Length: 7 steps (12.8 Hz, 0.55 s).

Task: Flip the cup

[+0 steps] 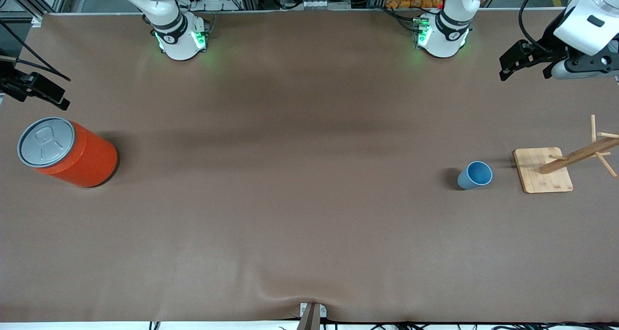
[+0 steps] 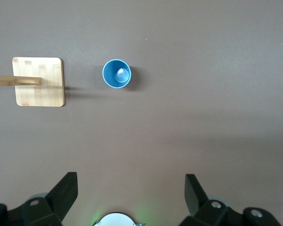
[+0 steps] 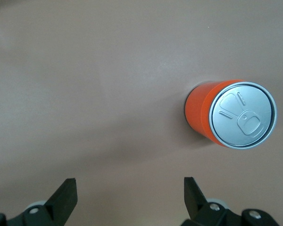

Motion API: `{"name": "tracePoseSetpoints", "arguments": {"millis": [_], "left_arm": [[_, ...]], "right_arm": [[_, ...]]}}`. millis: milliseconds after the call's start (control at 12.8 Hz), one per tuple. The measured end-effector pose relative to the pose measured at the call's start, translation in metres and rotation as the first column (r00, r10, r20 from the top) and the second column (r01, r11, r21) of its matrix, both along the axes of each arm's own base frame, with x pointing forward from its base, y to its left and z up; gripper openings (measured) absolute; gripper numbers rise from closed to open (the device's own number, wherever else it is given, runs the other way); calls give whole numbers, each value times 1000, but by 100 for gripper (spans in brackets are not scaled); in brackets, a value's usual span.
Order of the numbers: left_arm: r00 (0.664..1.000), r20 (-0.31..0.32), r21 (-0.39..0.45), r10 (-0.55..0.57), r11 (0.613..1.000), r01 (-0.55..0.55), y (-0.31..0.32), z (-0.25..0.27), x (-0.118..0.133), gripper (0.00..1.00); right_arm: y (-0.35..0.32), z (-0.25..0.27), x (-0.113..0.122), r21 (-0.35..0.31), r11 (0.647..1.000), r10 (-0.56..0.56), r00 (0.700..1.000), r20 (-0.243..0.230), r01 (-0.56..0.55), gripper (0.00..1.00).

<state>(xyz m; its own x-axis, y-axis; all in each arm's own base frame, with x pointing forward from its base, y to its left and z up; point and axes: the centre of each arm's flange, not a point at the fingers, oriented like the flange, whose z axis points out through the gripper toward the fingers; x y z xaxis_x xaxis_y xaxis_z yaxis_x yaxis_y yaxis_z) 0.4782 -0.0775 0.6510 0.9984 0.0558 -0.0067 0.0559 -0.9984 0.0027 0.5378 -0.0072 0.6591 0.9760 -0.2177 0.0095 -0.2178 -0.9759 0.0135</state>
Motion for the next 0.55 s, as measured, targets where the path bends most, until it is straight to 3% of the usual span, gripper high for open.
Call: {"name": "tracePoseSetpoints", "arguments": {"millis": [312, 546], "left_arm": [[1000, 3, 6, 12, 1000, -12, 7, 6, -5, 100], [1000, 15, 68, 15, 998, -16, 14, 13, -6, 100]], "right_arm": [[0, 0, 0, 0, 1000, 0, 1000, 0, 0, 100], [0, 0, 0, 0, 1000, 0, 1000, 0, 0, 100]]}}
